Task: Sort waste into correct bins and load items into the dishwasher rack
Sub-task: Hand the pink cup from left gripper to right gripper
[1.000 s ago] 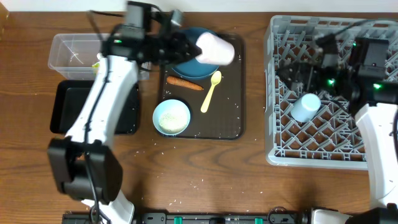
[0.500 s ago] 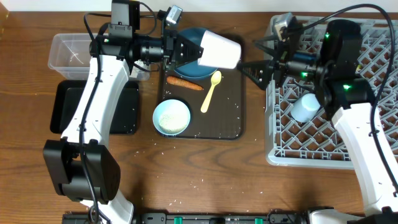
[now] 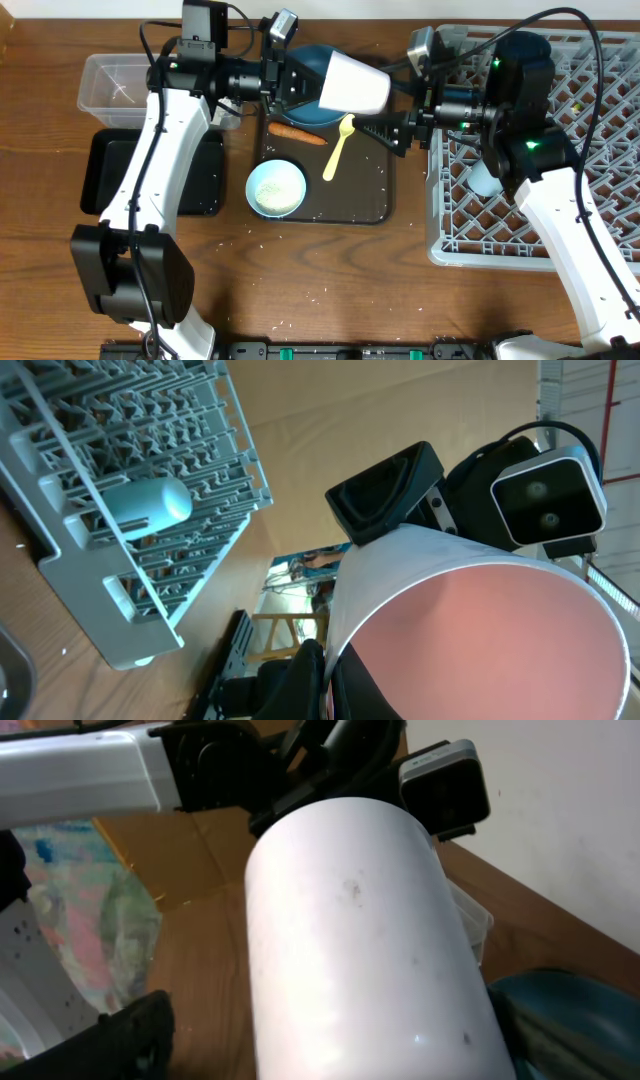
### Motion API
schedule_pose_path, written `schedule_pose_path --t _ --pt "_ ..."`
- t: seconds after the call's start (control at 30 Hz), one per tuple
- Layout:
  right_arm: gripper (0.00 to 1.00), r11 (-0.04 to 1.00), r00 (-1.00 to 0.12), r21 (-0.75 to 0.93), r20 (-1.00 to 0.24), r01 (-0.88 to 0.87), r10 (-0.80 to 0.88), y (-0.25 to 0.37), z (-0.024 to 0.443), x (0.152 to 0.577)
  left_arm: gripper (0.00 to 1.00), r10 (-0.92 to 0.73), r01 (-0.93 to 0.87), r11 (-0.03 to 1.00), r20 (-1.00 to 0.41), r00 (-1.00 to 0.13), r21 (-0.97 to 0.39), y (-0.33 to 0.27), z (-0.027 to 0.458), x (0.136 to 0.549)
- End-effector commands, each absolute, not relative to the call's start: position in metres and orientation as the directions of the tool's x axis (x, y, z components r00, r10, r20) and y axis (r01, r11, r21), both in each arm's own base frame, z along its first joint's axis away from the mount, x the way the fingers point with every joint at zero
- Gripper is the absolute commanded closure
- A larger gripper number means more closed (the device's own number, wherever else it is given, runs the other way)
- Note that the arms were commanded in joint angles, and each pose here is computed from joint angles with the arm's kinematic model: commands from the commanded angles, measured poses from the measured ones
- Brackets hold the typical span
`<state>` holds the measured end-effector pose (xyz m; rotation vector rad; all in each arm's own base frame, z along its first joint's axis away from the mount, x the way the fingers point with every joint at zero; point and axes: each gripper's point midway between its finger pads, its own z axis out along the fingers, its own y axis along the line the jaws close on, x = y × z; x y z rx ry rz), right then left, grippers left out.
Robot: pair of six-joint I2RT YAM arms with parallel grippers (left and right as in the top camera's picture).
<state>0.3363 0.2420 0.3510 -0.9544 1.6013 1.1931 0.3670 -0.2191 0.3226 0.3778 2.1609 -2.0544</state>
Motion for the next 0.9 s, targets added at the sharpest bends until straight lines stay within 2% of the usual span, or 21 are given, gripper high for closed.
schedule_pose_path --t 0.0,0.2,0.3,0.53,0.63,0.87 --pt "0.13 0.201 -0.306 0.287 -0.949 -0.937 -0.074 0.250 0.351 0.330 0.94 0.102 0.278 0.012 -0.275 -0.956 -0.960 -0.221 0.331 0.363" --pt "0.35 0.183 -0.273 0.257 -0.960 -0.949 -0.064 0.251 0.356 0.330 0.94 0.102 0.278 0.012 -0.275 -0.956 -0.960 -0.221 0.331 0.363" --pt "0.38 0.175 -0.254 0.241 -0.965 -0.955 -0.058 0.251 0.360 0.329 0.92 0.101 0.278 0.014 -0.275 -0.956 -0.961 -0.221 0.331 0.364" --pt "0.44 0.175 -0.265 0.255 -0.964 -0.951 -0.035 0.238 0.366 0.334 0.74 0.101 0.279 0.015 -0.276 -0.956 -0.960 -0.221 0.330 0.364" --pt "0.51 0.228 -0.325 0.315 -0.946 -0.921 -0.004 0.217 0.367 0.346 0.71 0.093 0.281 0.028 -0.277 -0.956 -0.959 -0.220 0.329 0.366" --pt "0.53 0.439 -0.506 0.503 -0.854 -0.745 0.121 0.130 0.350 0.381 0.69 0.077 0.284 0.059 -0.280 -0.957 -0.957 -0.220 0.324 0.370"
